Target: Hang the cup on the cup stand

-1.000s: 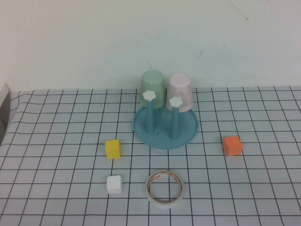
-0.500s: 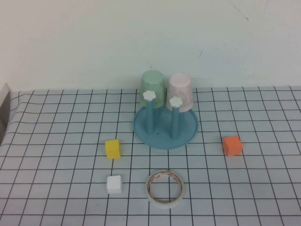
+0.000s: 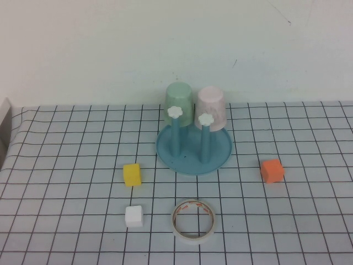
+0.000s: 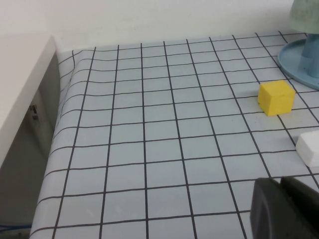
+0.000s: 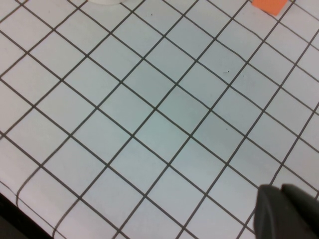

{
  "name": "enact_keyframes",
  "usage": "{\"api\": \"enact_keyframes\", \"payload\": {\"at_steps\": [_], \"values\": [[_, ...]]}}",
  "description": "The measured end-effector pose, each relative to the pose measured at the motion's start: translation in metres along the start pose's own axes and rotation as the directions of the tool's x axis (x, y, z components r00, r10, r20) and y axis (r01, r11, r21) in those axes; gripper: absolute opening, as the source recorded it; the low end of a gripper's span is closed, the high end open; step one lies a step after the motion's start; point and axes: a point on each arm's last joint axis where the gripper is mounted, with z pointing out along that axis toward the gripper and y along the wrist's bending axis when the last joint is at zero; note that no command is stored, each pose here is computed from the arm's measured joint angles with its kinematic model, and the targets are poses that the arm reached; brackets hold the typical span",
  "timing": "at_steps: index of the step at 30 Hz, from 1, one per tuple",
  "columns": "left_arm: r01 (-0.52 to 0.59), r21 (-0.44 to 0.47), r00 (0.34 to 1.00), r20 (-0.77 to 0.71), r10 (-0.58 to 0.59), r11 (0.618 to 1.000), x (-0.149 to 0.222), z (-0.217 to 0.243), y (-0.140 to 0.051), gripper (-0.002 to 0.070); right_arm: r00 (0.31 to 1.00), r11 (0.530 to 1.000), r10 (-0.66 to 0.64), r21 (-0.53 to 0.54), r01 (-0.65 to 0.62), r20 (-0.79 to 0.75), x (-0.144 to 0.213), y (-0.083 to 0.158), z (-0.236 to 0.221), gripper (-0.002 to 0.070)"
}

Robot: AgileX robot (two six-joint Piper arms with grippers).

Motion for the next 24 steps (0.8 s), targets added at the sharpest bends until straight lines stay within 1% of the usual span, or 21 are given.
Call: {"api": "enact_keyframes", "payload": {"at_steps": [4,8,11,14,15,17,19,21,24], "values": [[0.002,0.001,1.0,0.0,-0.002,1.0,0.0,0.0,0.0,-0.0001,0.997,0.999,0.033,0.04,-0.036,0.073,0.003,-0.007,-0.011,-0.0001],[0.003,0.001,1.0,0.0,-0.003,1.0,0.0,0.0,0.0,-0.0001,0.963,0.977,0.144,0.124,-0.175,0.229,0.008,-0.019,-0.03,-0.0001],[0.003,0.001,1.0,0.0,-0.003,1.0,0.0,0.0,0.0,-0.0001,0.902,0.934,0.233,0.174,-0.311,0.364,0.013,-0.025,-0.042,-0.0001],[0.0,0.001,1.0,0.0,0.0,1.0,0.0,0.0,0.0,-0.0001,0.822,0.886,0.28,0.197,-0.421,0.496,0.022,-0.025,-0.046,-0.0001],[0.0,0.001,1.0,0.0,0.0,1.0,0.0,0.0,0.0,-0.0001,0.771,0.855,0.309,0.194,-0.482,0.557,0.028,-0.024,-0.044,-0.0001],[0.0,0.001,1.0,0.0,0.0,1.0,0.0,0.0,0.0,-0.0001,0.706,0.822,0.339,0.17,-0.544,0.621,0.033,-0.023,-0.04,-0.0001],[0.0,0.001,1.0,0.0,0.0,1.0,0.0,0.0,0.0,-0.0001,0.658,0.797,0.358,0.15,-0.585,0.663,0.037,-0.022,-0.036,-0.0001],[0.0,0.001,1.0,0.0,0.0,1.0,0.0,0.0,0.0,-0.0001,0.642,0.787,0.364,0.146,-0.599,0.674,0.04,-0.022,-0.032,-0.0001],[0.0,0.001,1.0,0.0,0.0,1.0,0.0,0.0,0.0,-0.0001,0.643,0.78,0.38,0.143,-0.609,0.665,0.044,-0.021,-0.026,-0.0001]]}}
